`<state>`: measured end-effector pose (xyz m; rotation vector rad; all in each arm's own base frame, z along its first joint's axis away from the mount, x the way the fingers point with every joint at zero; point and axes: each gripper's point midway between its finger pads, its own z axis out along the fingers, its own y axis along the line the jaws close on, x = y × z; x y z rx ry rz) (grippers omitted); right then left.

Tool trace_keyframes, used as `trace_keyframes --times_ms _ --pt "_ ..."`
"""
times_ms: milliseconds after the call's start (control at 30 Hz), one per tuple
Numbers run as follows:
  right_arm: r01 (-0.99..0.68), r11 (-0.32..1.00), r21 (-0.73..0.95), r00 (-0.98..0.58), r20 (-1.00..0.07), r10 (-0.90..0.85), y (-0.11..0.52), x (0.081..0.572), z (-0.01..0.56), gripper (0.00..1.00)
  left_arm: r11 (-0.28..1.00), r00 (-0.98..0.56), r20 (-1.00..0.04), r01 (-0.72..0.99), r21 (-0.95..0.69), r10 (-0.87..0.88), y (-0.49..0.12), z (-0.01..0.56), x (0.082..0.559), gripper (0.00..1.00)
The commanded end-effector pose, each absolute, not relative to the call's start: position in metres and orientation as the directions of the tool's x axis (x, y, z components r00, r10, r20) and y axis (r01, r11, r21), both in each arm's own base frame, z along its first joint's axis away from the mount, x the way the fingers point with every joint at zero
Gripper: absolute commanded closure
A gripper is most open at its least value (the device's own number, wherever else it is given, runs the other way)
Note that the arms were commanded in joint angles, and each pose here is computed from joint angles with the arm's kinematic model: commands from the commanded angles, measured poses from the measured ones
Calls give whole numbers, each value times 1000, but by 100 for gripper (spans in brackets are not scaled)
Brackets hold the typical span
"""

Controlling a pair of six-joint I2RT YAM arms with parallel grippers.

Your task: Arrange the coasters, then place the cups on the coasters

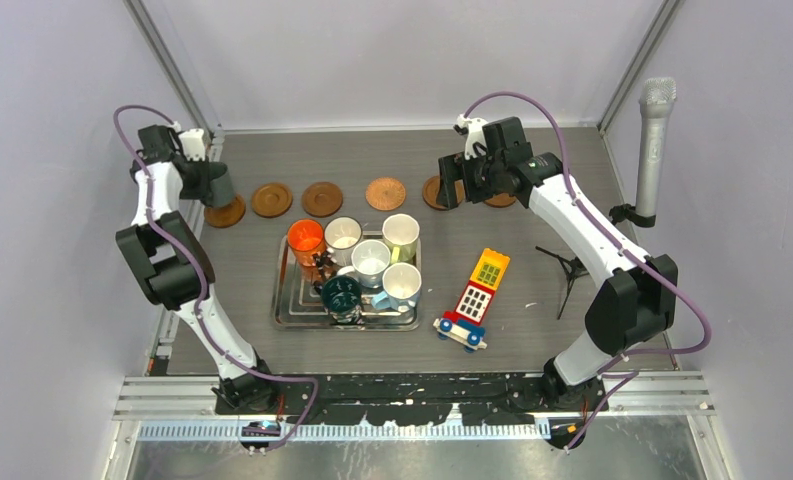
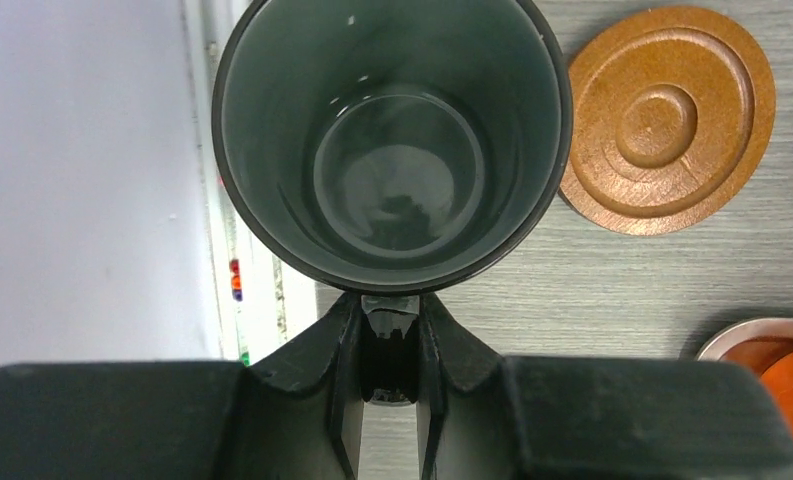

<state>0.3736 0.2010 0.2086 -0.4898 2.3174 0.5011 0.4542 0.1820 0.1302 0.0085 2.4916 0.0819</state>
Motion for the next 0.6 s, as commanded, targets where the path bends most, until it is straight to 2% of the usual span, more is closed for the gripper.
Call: trace_keyframes --times_ms 0,567 --pt "-504 840 202 -630 -751 -197 203 376 225 9 991 -645 -754 44 124 123 186 165 484 100" --pt "-515 832 206 -637 -742 -210 205 377 221 10 982 -630 -754 133 130 185 188 145 469 100"
